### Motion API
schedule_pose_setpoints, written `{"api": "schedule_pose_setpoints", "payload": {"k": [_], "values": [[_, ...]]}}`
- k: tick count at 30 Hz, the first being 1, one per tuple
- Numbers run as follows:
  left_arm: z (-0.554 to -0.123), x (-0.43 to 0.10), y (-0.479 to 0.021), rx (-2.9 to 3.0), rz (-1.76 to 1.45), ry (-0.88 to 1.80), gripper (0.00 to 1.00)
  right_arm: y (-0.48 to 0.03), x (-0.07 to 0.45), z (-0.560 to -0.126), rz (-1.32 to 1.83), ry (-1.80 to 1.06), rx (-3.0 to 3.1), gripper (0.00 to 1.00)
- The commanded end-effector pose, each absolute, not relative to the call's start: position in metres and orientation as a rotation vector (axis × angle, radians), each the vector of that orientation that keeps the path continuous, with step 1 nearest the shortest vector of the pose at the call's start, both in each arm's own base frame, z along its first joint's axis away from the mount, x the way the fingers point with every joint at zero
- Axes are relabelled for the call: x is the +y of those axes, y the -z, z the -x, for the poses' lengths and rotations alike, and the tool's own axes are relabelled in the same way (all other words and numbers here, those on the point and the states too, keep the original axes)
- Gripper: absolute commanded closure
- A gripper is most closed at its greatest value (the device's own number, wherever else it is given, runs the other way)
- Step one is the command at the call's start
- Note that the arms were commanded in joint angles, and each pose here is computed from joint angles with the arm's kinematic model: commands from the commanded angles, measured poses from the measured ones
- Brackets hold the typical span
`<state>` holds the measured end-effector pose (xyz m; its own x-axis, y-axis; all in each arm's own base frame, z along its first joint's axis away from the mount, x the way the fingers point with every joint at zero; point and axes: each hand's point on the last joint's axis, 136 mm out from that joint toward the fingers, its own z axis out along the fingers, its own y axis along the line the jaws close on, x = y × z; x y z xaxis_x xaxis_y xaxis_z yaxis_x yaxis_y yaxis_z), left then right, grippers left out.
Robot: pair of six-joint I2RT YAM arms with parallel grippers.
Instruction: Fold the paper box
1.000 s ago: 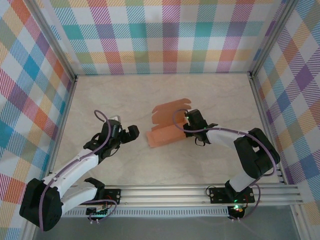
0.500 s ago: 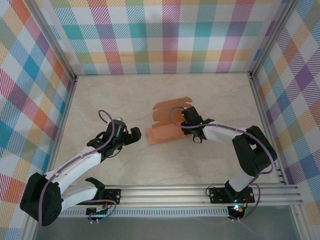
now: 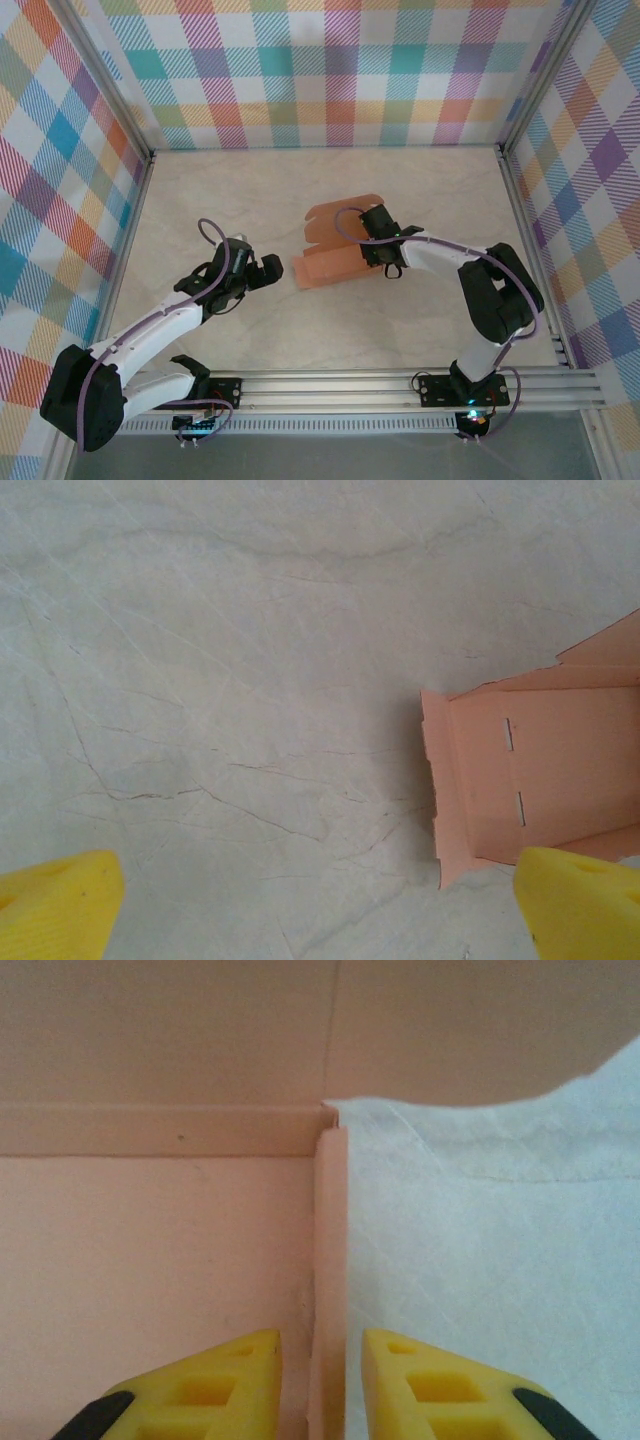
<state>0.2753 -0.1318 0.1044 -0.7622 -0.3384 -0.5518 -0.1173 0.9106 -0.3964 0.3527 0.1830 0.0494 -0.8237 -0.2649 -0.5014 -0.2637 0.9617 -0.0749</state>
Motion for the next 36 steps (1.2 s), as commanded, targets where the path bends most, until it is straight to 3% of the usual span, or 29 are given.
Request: {"api": "schedule_pose_setpoints", "payload": {"k": [1,3,9,13,20,27,36], "values": [[-0.279,-0.138,-0.111,2.421,0.283,0.460,0.00,-0.050,0.182,-0.351,0.384,-0.003,2.602,0.73],[-0.279,-0.139,-0.111,2.422,0.284,0.462,0.00,-0.049,0.182,-0.350,0.388,-0.014,2.616,0.76],[-0.279,-0.140,-0.117,2.405,0.381,0.509,0.00,-0.046,0.180,-0.352,0.387,-0.002,2.622,0.99],[-0.269,-0.152,-0.126,2.389,0.573,0.637,0.00,-0.052,0.179,-0.354,0.371,0.009,2.611,1.00],[-0.280,-0.174,-0.129,2.443,0.620,0.636,0.00,-0.060,0.179,-0.353,0.353,-0.019,2.583,1.00],[-0.268,-0.192,-0.107,2.546,1.051,0.686,0.30,-0.059,0.176,-0.350,0.327,-0.023,2.602,1.00],[-0.267,-0.241,-0.094,2.519,1.313,0.891,0.43,-0.055,0.176,-0.350,0.320,-0.026,2.612,1.00]]}}
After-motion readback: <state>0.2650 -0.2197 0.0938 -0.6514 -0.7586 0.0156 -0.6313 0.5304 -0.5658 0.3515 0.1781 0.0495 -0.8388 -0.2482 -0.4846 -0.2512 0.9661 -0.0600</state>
